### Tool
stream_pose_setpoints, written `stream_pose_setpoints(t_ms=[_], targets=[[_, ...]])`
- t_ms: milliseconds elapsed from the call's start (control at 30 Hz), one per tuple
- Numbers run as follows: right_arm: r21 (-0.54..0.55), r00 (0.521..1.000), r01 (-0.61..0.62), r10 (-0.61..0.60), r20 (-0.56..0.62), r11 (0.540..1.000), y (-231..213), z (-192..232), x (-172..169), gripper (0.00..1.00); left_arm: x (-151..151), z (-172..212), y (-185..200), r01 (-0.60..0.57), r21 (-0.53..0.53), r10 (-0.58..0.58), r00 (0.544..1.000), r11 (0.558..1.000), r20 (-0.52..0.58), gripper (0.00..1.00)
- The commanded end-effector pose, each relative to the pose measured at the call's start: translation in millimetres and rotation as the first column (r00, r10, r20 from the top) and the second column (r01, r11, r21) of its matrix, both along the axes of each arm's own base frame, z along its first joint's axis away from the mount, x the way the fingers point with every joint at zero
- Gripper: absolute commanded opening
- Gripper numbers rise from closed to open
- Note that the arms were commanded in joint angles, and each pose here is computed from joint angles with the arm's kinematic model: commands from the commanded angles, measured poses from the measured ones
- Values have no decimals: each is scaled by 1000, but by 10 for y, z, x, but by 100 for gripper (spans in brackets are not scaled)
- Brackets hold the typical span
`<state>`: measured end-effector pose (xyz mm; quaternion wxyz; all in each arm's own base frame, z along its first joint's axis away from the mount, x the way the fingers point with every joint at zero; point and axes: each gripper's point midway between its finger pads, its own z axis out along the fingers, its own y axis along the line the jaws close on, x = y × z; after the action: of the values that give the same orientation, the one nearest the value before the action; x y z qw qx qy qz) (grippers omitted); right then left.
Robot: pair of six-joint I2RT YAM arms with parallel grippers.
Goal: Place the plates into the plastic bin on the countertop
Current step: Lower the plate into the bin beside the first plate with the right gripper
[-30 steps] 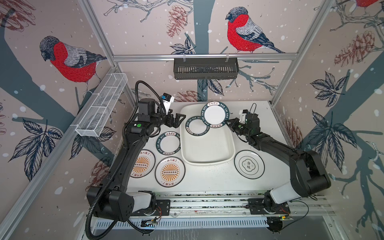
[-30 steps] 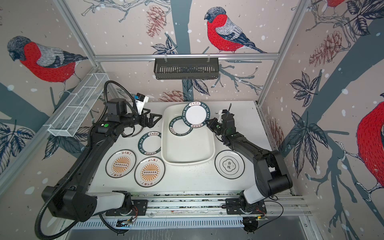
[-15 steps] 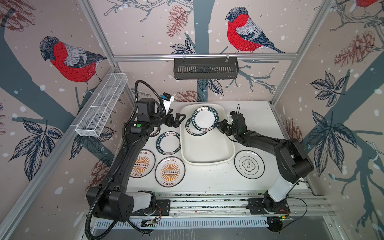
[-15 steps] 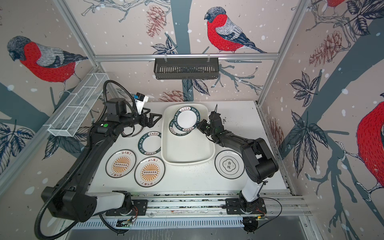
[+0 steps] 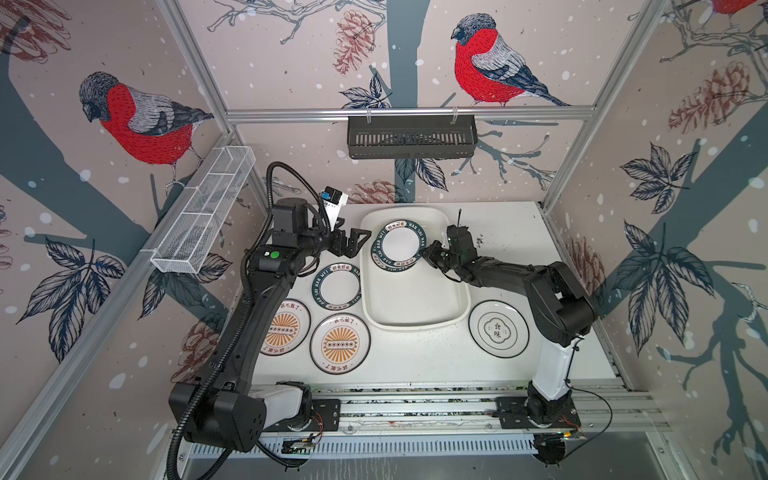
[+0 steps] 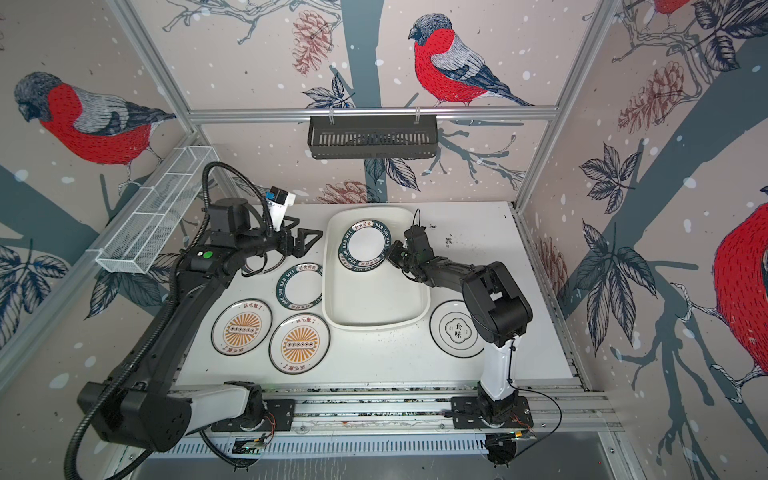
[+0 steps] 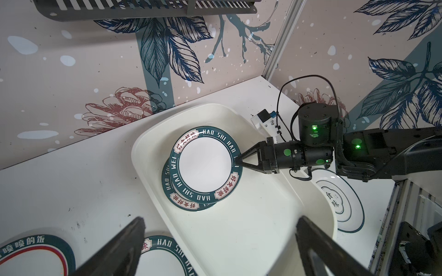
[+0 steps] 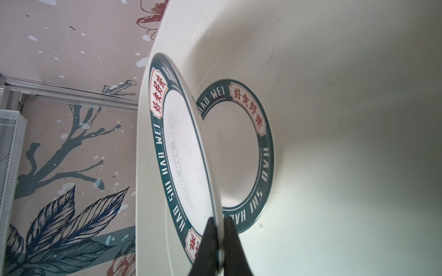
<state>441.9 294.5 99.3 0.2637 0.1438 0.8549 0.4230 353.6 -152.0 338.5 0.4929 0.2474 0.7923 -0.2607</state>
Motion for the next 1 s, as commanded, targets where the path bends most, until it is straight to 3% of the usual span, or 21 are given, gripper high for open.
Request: stream_pose_setpoints(t_ms=[0,600,967], targets=[[6,1000,5,-5,-3,1000,40,-13,48,4,-48,34,-24,28,12,-28,999,1000,23,98],[-16,997,3,-4,-76,1000,145,-239,125,7,-104,68,-48,57,15,-58,998,998,36,97],[-10,995,5,-6,-103,1000,163,-311,130,16,-106,73,-62,64,10,-64,997,998,35,98]])
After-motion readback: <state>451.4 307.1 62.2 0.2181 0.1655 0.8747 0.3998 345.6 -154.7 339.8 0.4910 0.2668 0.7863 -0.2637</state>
